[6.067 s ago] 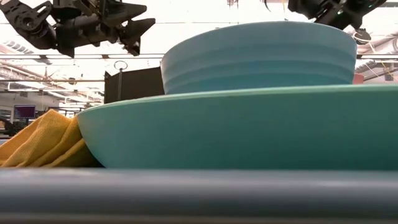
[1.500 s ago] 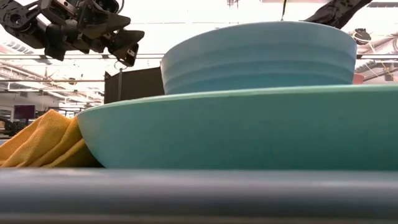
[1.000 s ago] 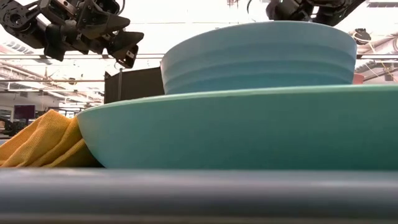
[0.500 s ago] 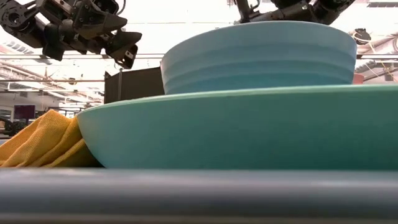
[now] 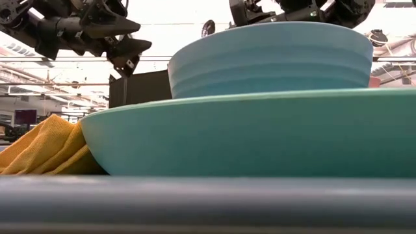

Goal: Set up tray
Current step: Put the orange spoon to the right of the orange fork on the orange napkin on the blue serving tray

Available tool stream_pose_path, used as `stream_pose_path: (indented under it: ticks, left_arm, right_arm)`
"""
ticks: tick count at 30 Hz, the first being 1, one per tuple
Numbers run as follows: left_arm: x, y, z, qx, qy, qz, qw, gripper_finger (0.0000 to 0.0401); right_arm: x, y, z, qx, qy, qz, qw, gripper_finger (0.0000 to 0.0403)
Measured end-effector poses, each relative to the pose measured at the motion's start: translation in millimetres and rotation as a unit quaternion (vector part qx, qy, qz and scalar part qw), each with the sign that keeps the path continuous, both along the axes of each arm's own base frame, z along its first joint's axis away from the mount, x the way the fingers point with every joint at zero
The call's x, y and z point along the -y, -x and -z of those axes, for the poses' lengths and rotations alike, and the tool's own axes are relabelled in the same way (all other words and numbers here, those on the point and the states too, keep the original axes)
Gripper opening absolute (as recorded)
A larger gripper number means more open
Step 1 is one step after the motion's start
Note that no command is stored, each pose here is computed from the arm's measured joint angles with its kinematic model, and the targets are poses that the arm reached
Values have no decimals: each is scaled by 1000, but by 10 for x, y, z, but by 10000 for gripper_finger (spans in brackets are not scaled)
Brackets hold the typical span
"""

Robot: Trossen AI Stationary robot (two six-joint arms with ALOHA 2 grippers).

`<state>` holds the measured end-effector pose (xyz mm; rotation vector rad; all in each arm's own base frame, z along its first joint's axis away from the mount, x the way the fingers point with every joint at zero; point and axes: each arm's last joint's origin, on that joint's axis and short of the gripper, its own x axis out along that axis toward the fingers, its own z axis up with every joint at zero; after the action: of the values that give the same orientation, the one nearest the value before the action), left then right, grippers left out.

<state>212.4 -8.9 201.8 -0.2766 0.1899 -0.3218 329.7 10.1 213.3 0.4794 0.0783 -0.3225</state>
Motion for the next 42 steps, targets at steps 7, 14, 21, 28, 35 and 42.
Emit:
stream_pose_path:
  ticks: [7,14,21,28,35,42]
  left_arm:
    - [9,-20,-76,29,32,-81,996,166]
    - [54,-22,-110,59,-17,-120,991,166]
    - [133,-8,-210,110,-37,-220,969,166]
    - [215,-2,-256,123,-111,-277,947,166]
    - [273,-41,-378,131,-203,-282,929,166]
    - [277,-137,-538,86,-229,-311,918,166]
  right_arm:
    - [-134,-111,-24,-42,147,22,988,0]
    - [-194,-275,-38,-105,278,82,951,0]
    - [-179,-442,91,-164,339,152,914,0]
    - [-148,-620,71,-192,376,204,883,0]
    - [-138,-717,93,-213,408,198,865,0]
    - [-198,-713,106,-219,416,182,863,0]
